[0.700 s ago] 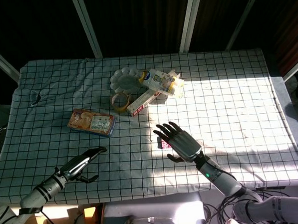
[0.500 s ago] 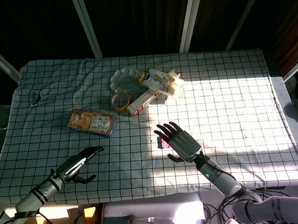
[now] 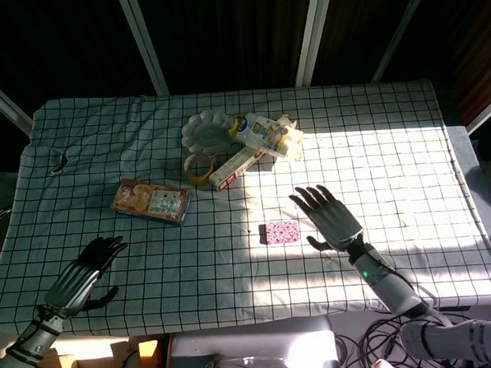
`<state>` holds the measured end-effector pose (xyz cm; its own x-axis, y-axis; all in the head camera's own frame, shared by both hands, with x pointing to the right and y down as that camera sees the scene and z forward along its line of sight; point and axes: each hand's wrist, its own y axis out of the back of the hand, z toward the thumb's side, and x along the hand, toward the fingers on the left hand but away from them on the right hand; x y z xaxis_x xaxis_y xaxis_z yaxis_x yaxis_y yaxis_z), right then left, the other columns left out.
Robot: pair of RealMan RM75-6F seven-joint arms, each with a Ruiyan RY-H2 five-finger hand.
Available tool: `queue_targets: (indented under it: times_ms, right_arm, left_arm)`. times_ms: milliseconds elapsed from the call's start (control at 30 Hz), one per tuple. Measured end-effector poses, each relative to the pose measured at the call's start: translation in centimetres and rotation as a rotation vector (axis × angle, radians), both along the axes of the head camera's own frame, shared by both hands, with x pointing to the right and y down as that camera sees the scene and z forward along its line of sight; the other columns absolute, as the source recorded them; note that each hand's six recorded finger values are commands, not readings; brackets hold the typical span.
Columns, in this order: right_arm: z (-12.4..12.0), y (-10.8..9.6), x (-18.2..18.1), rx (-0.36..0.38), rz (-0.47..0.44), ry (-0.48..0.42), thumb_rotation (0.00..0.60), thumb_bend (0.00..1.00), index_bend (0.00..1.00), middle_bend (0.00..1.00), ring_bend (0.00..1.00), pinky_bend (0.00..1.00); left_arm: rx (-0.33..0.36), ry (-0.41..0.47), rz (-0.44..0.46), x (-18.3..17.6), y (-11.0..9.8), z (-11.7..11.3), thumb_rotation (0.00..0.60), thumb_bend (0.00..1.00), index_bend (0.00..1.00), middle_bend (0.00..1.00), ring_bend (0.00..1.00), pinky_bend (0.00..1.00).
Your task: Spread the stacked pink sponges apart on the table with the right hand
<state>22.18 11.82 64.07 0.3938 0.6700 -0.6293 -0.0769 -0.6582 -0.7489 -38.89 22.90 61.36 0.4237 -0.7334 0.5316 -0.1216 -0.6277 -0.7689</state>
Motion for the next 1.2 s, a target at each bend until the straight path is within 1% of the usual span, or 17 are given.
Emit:
queue_targets:
  times_ms: [67,133,167,267,367,467,567,733,967,1200]
  right_arm:
    - [0.6,-0.3,0.9,-0.031,0.026,0.037,0.6,0.28,0.0,0.0,0.0,0.0]
    - [1.2,-0.5,1.5,-0.059,0.042,0.069,0.6,0.27,0.01,0.0,0.0,0.0]
    - [1.6,-0.6,1.7,-0.077,0.05,0.089,0.6,0.27,0.02,0.0,0.0,0.0]
    - [2.7,-0.9,1.8,-0.118,0.061,0.127,0.6,0.27,0.03,0.0,0.0,0.0]
    - [3.9,-0.9,0.6,-0.145,0.044,0.143,0.6,0.27,0.05,0.0,0.0,0.0]
    - [5.0,-0.5,-0.6,-0.162,0.024,0.149,0.6,0.25,0.07,0.0,0.0,0.0]
    - [6.2,0.0,-2.0,-0.183,0.013,0.149,0.6,0.25,0.09,0.0,0.0,0.0]
    - [7.1,0.5,-3.1,-0.184,-0.014,0.169,0.6,0.24,0.11,0.0,0.0,0.0]
    - [7.9,0.5,-3.8,-0.176,-0.013,0.168,0.6,0.24,0.19,0.0,0.0,0.0]
    - [8.7,0.6,-4.5,-0.175,-0.013,0.173,0.6,0.24,0.2,0.0,0.0,0.0]
  left_arm:
    - [0.092,-0.06,-0.007,-1.7,1.0,-0.8,0.6,0.37,0.0,0.0,0.0,0.01]
    - [0.16,-0.109,-0.021,-3.3,2.1,-1.3,0.6,0.37,0.0,0.0,0.0,0.01]
    - [0.192,-0.139,-0.034,-4.3,3.0,-1.6,0.6,0.37,0.0,0.0,0.0,0.01]
    - [0.224,-0.198,-0.076,-6.8,5.4,-2.0,0.6,0.37,0.0,0.0,0.0,0.01]
    - [0.211,-0.209,-0.12,-8.3,6.7,-1.9,0.6,0.37,0.0,0.0,0.0,0.01]
    - [0.177,-0.189,-0.151,-8.7,7.3,-1.4,0.6,0.37,0.0,0.0,0.0,0.01]
    - [0.147,-0.182,-0.159,-8.8,7.7,-0.8,0.6,0.37,0.0,0.0,0.0,0.01]
    - [0.122,-0.18,-0.16,-8.8,7.9,-0.3,0.6,0.37,0.0,0.0,0.0,0.01]
    - [0.093,-0.184,-0.165,-8.9,7.8,0.3,0.6,0.37,0.0,0.0,0.0,0.01]
    - [0.09,-0.187,-0.164,-8.8,7.7,0.4,0.6,0.37,0.0,0.0,0.0,0.01]
